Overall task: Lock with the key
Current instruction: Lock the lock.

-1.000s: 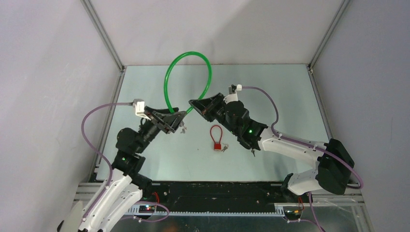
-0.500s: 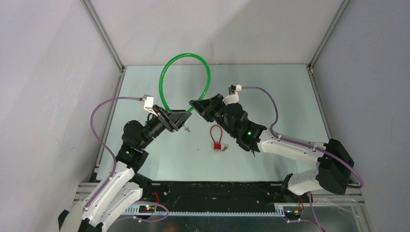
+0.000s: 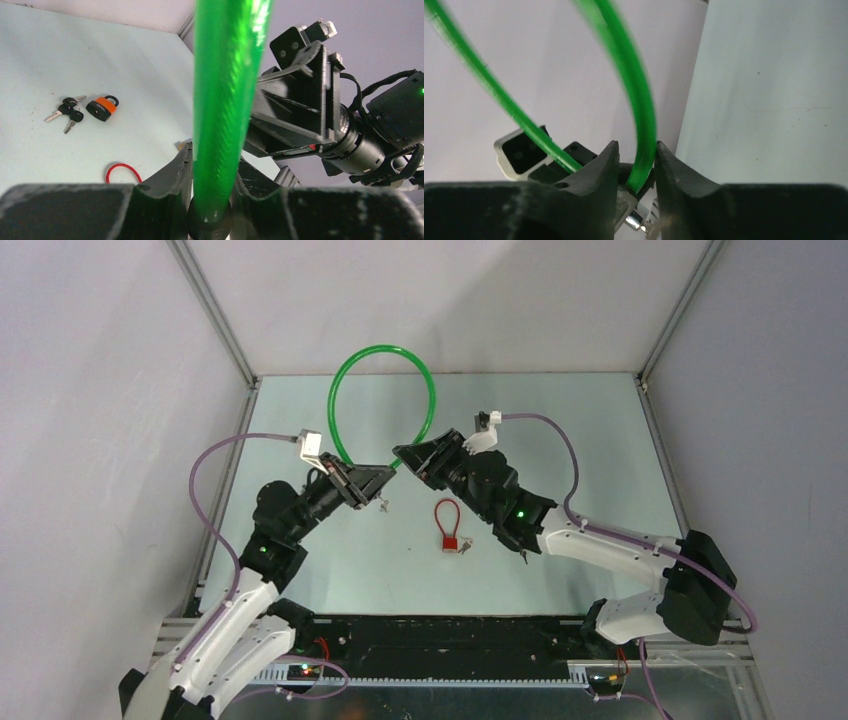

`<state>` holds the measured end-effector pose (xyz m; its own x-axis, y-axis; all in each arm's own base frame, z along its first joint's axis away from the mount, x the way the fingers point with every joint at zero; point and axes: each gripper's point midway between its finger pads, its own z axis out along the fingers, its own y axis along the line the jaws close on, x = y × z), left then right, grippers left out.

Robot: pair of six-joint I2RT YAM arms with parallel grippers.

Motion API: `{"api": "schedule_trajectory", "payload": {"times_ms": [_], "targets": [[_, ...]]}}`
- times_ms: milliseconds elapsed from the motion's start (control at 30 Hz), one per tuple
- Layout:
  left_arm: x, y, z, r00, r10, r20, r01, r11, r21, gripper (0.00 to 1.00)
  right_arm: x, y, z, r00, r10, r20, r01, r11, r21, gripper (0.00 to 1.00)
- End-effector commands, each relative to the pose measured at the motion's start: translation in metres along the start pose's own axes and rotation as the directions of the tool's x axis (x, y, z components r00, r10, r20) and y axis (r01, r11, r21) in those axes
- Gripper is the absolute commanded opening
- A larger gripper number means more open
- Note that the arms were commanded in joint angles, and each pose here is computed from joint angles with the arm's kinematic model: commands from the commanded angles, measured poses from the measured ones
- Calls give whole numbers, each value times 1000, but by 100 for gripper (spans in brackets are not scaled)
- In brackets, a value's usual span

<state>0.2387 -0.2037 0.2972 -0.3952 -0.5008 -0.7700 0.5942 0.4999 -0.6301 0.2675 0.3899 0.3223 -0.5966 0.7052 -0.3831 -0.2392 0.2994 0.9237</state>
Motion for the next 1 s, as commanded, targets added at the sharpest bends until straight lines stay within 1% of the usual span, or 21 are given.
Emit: {"api": "schedule_trajectory", "payload": {"times_ms": [0, 33, 167, 200, 233, 367, 400, 433, 467, 533, 567, 600, 667, 700, 733, 767, 800, 833, 867, 900, 967], "targets": [[-47, -32, -5, 989, 51, 141, -59, 997, 52, 0, -14, 35, -18, 998, -56, -27, 53, 991, -124, 45], [-50, -33, -5, 987, 51, 154, -59, 997, 50, 0, -17, 33, -20, 997, -78, -25, 74, 989, -131, 52], [-66, -43, -13, 974, 54, 219, -69, 996, 60, 0, -23, 39, -36, 988, -155, -21, 147, 967, -209, 73], [-71, -48, -16, 969, 54, 239, -73, 995, 69, 0, -22, 47, -44, 984, -173, -29, 161, 955, -249, 75], [-74, -49, -18, 966, 53, 253, -72, 995, 68, 0, -19, 44, -48, 977, -210, -33, 195, 946, -259, 77], [-89, -69, -29, 949, 43, 312, -85, 989, 123, 0, 0, 47, -65, 951, -288, -114, 229, 901, -369, 76], [-93, -76, -31, 945, 37, 325, -88, 986, 144, 0, 10, 48, -69, 940, -302, -159, 217, 888, -405, 76], [-94, -82, -34, 945, 37, 326, -97, 981, 169, 0, 14, 51, -72, 936, -308, -169, 208, 873, -442, 74], [-96, -92, -37, 943, 36, 330, -110, 972, 207, 0, 24, 51, -75, 922, -319, -218, 186, 861, -473, 73], [-98, -107, -42, 943, 35, 330, -129, 955, 266, 0, 34, 58, -80, 909, -319, -269, 134, 834, -536, 71], [-99, -113, -44, 943, 36, 330, -136, 949, 285, 0, 39, 66, -84, 901, -328, -283, 108, 802, -588, 72], [-99, -120, -47, 944, 39, 328, -149, 936, 318, 0, 39, 70, -86, 900, -317, -298, 77, 791, -607, 73], [-100, -132, -52, 942, 44, 332, -171, 916, 363, 0, 38, 88, -94, 902, -327, -282, 43, 718, -695, 75], [-102, -138, -55, 939, 39, 341, -179, 904, 387, 0, 43, 86, -95, 890, -344, -301, 30, 700, -713, 75], [-102, -141, -57, 940, 37, 340, -180, 898, 401, 0, 40, 96, -100, 894, -347, -285, 18, 662, -749, 76], [-104, -146, -60, 937, 28, 348, -181, 890, 418, 0, 46, 95, -101, 881, -363, -304, 4, 646, -763, 77], [-104, -150, -62, 937, 27, 348, -185, 884, 430, 0, 42, 106, -107, 885, -370, -283, -5, 601, -799, 77], [-105, -154, -65, 937, 25, 349, -190, 873, 448, 0, 49, 104, -108, 868, -380, -320, -38, 593, -804, 78], [-106, -156, -65, 936, 23, 350, -192, 869, 456, 0, 47, 113, -112, 870, -387, -306, -46, 553, -832, 78], [-106, -160, -67, 938, 18, 347, -192, 861, 472, 0, 52, 111, -111, 855, -385, -347, -86, 555, -827, 77], [-106, -164, -69, 938, 14, 346, -193, 850, 489, 0, 53, 118, -110, 852, -370, -371, -134, 531, -837, 76]]}}
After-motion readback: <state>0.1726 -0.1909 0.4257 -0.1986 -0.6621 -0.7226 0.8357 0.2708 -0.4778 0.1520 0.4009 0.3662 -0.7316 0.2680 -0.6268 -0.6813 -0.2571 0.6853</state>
